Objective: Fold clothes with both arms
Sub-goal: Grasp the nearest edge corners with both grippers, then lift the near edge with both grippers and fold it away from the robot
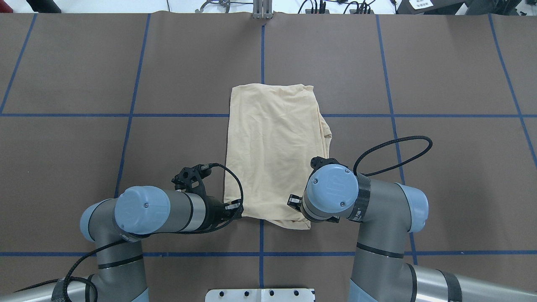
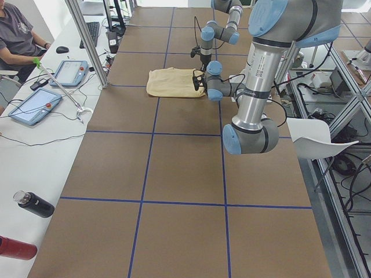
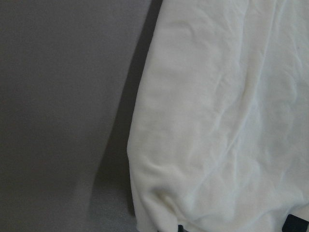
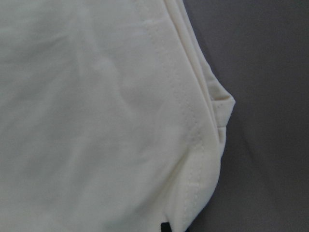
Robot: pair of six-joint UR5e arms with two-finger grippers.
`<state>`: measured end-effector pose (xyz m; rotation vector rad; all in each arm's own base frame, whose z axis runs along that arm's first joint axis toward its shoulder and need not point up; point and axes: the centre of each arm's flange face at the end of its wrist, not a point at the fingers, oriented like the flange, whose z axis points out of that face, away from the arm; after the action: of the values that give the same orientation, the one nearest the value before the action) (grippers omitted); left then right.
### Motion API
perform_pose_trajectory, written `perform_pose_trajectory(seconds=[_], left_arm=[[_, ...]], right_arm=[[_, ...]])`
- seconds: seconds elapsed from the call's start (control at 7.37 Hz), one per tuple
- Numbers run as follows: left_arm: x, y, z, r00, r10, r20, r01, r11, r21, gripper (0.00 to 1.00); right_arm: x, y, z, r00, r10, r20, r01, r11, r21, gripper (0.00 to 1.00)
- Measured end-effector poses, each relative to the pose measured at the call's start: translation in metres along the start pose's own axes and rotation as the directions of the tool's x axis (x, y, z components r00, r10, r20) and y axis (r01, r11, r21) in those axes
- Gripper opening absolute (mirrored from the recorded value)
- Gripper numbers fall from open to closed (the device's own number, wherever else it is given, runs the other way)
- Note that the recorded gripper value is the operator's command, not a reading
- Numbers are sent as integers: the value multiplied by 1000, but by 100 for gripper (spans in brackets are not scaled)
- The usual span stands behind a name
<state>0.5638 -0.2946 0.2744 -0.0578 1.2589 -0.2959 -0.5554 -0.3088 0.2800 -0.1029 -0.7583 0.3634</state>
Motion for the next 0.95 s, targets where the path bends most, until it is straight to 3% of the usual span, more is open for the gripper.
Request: perform_pose_trajectory(seconds=[0.54, 0.68, 0.95], left_arm=[[13, 7, -25, 999, 8, -47, -9, 1000, -23, 0], [19, 15, -35, 998, 12, -64, -16, 998, -58, 0], [23, 31, -49, 997, 20, -80, -29, 993, -110, 0]], right_arm=[[6, -7, -49, 982, -19, 185, 17, 1000, 13, 0], [7, -4, -55, 976, -20, 215, 23, 1000, -8, 0], [15, 1, -55, 976, -19, 216, 35, 997, -71, 0]])
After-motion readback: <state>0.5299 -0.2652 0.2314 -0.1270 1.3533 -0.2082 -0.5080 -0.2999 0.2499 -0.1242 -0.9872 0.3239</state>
